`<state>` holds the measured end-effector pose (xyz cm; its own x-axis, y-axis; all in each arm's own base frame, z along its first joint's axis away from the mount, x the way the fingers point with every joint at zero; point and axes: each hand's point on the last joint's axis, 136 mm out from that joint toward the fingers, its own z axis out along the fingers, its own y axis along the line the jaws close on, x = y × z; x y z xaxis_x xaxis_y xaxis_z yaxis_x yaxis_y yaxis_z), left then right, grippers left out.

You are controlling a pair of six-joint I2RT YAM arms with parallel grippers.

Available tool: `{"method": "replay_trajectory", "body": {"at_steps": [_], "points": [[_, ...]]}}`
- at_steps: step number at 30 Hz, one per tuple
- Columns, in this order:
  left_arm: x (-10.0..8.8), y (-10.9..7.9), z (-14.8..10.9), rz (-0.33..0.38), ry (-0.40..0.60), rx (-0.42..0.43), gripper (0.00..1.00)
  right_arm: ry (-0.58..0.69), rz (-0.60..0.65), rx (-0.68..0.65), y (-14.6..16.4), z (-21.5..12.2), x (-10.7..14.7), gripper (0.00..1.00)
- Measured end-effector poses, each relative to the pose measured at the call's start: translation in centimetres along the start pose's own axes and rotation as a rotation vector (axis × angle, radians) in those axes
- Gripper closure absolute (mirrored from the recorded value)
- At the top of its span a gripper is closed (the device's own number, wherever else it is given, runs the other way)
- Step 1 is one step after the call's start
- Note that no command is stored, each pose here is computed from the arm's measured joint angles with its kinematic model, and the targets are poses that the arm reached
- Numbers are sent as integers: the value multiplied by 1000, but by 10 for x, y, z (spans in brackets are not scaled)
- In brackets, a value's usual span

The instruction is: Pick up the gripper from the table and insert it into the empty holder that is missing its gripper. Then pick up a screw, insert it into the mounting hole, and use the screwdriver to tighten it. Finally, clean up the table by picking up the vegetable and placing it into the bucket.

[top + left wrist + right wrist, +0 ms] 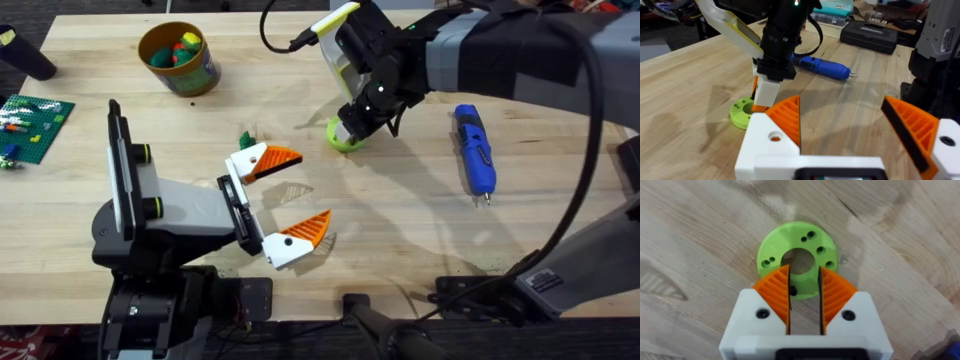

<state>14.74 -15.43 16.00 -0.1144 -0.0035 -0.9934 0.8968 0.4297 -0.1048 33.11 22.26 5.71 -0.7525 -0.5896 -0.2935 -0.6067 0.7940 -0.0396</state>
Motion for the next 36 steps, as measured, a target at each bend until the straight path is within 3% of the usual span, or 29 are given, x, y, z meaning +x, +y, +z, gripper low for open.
{"method": "replay_trajectory", "body": {"at_steps": [12,18,27,36], "points": [[0,0,0,0,0,2,16,7,1,0,0,-1,1,706],[0,0,0,0,0,2,16,76,1,-5,0,-12,11,706],[0,0,0,0,0,2,16,58,1,-4,-2,-29,-3,706],[0,0,0,1,0,2,16,102,1,-22,2,-30,8,706]]}}
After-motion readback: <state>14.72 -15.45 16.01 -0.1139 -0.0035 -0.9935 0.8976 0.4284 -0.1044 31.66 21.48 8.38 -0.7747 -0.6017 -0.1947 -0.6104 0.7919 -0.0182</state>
